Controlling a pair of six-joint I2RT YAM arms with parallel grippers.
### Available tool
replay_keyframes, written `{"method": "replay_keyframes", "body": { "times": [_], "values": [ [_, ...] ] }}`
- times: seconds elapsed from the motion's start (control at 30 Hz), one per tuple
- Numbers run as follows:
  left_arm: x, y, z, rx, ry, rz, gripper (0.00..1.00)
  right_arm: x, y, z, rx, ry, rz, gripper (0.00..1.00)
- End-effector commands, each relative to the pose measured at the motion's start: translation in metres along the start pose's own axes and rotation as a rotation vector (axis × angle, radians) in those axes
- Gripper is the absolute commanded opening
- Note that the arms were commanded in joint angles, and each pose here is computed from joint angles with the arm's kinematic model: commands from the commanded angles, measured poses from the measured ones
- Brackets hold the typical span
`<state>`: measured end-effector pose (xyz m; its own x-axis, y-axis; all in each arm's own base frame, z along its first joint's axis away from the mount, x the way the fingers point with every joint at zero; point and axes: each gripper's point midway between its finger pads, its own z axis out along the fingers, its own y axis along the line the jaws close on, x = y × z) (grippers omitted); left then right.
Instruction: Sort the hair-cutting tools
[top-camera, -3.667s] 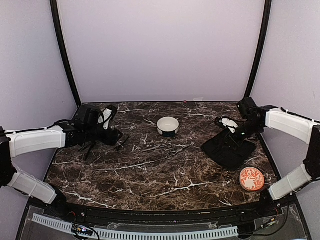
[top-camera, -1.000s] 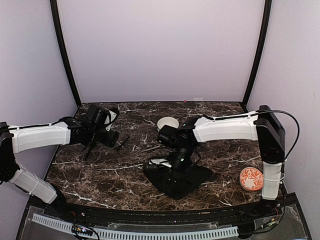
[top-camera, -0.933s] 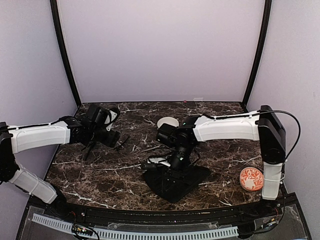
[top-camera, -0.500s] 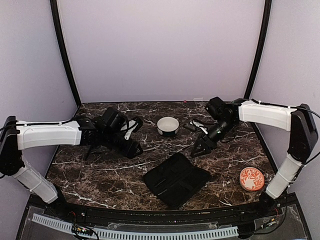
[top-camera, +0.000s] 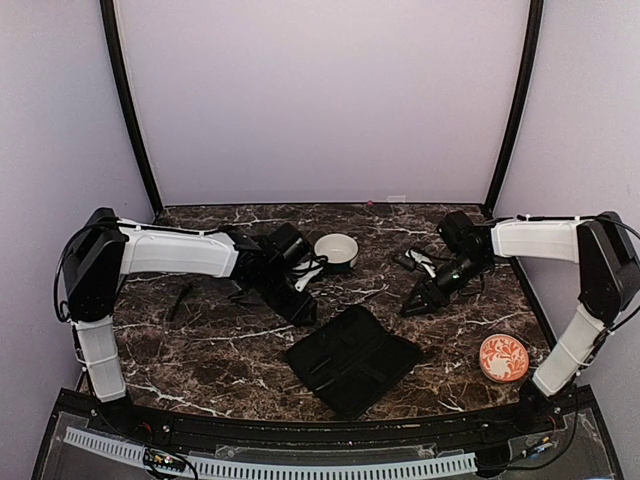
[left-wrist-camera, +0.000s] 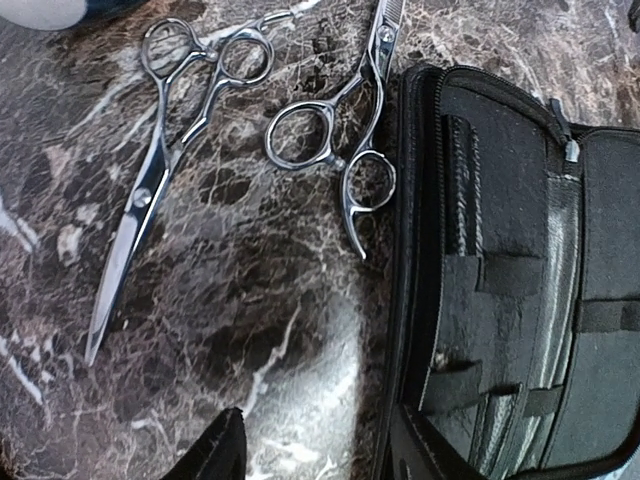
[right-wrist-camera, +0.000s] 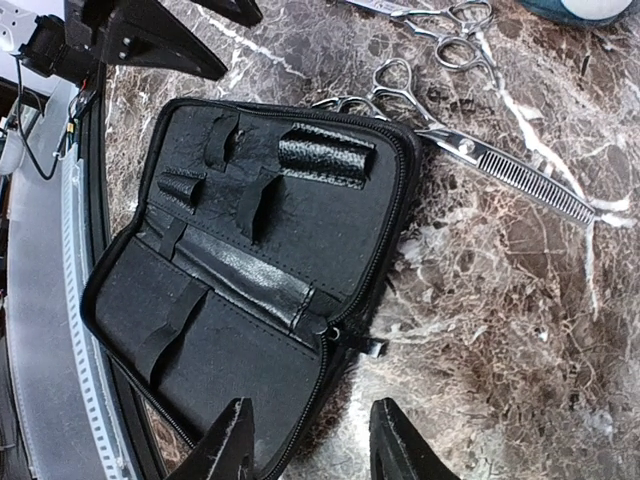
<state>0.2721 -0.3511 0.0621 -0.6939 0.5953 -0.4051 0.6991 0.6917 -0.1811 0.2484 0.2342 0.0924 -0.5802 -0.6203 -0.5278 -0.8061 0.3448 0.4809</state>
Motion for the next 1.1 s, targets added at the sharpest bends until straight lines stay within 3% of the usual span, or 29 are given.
{"method": "replay_keyframes", "body": {
  "times": [0.0,0.27,0.67,0.87,0.97,1.07],
  "values": [
    [-0.005,-0.007,0.003,-0.014,0.045,0.040,0.50,-0.005,-0.007,0.001,0.018,-0.021,-0.049,0.38],
    [-0.032,-0.007,0.026,-0.053,0.003,0.077,0.43,-0.009,-0.007,-0.005,0.054,-0.041,-0.090,0.34],
    [-0.040,-0.011,0.050,-0.028,0.033,0.146,0.28,-0.006,-0.015,-0.005,0.078,-0.028,-0.071,0.30],
    [-0.049,-0.008,0.046,-0.056,0.029,0.147,0.29,-0.005,-0.017,-0.005,0.087,-0.026,-0.069,0.30],
    [-0.057,-0.001,0.024,-0.115,0.029,0.151,0.34,-0.005,-0.018,-0.006,0.092,-0.028,-0.068,0.30],
    [-0.069,-0.022,-0.006,-0.038,-0.052,0.213,0.42,-0.005,-0.019,-0.006,0.092,-0.026,-0.067,0.30]
  ]
}}
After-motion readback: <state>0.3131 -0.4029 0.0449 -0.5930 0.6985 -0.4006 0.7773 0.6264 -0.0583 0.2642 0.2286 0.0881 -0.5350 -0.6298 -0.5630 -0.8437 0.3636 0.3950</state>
